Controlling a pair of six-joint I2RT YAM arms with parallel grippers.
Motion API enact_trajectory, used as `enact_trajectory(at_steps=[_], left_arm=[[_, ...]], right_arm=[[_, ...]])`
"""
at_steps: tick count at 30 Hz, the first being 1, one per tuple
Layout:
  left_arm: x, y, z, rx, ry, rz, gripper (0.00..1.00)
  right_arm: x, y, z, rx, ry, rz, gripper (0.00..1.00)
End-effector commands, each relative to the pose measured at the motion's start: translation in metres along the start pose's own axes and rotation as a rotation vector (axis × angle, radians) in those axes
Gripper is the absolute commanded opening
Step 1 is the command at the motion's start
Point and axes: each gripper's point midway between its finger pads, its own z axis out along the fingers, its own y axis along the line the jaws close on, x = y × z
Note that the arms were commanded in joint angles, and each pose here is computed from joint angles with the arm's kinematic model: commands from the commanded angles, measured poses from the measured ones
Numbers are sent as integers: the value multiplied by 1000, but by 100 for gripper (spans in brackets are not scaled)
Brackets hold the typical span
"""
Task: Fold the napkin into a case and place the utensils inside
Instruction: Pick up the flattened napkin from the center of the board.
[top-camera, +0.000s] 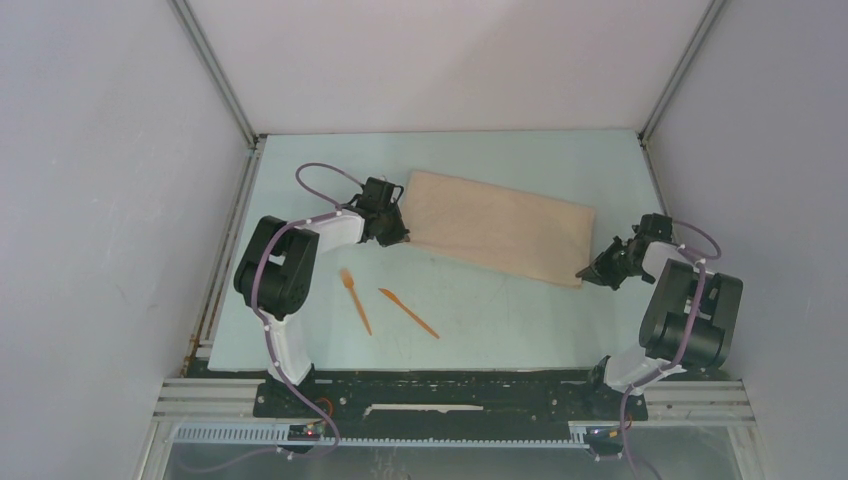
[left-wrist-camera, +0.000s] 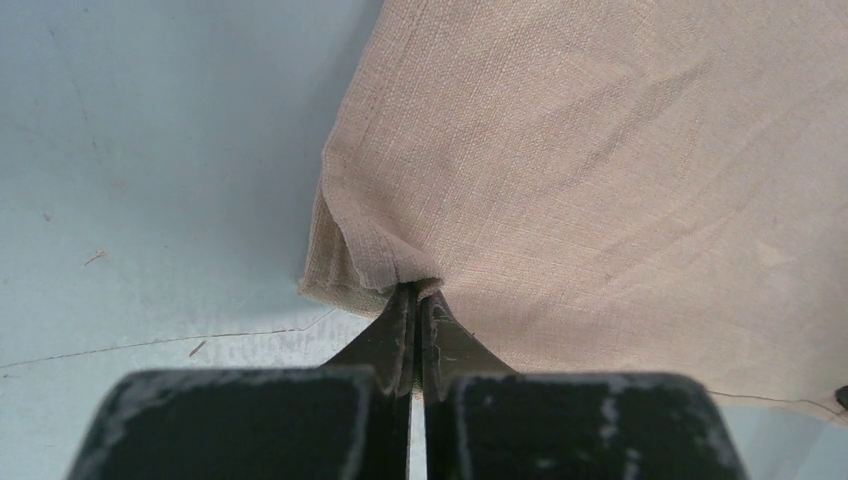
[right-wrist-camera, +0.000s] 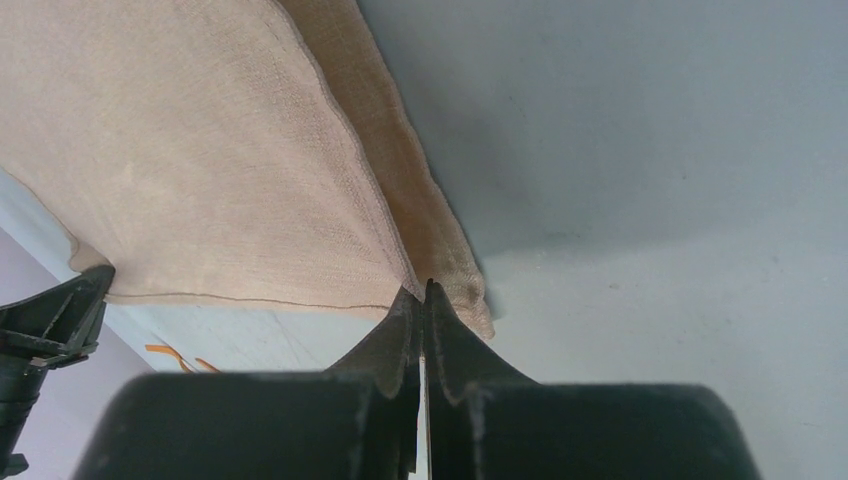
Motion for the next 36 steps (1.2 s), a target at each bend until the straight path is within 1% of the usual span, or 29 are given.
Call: enact_trajectory(at_steps=[1, 9, 12, 15, 18, 21, 22, 25, 28, 30, 31, 33, 36], left_arm=[[-11, 0, 4, -19, -24, 23, 0], [-12, 0, 5, -23, -24, 26, 0], [-14, 2, 2, -43, -28, 30, 2], [-23, 9, -13, -104, -74, 38, 7], [-27, 7, -29, -108, -99, 44, 12], [-28, 7, -41, -114, -108, 43, 22], [-30, 8, -45, -119, -119, 47, 27], [-42, 8, -60, -138, -167, 82, 35], [-54, 16, -80, -199, -217, 91, 51], [-57, 19, -86, -180, -225, 70, 59], [-56, 20, -84, -151, -205, 50, 61], [-52, 14, -73, -68, -128, 29, 62], [-44, 6, -58, -6, -19, 77, 63]], right_arm=[[3, -9, 1, 14, -3, -17, 0], [5, -13, 3, 29, -12, -14, 0], [3, -16, 5, 35, -12, -13, 0], [3, -19, 7, 37, -6, -8, 0], [2, -19, 9, 37, -9, -9, 0], [3, -18, 10, 30, -4, -13, 0], [4, -18, 10, 33, -3, -16, 0], [5, -16, 10, 31, 2, -20, 0], [6, -16, 9, 29, 5, -22, 0], [6, -15, 8, 28, 2, -27, 0], [6, -14, 8, 26, 1, -27, 0], [5, -13, 7, 18, -2, -28, 0], [5, -11, 6, 13, -7, -34, 0]])
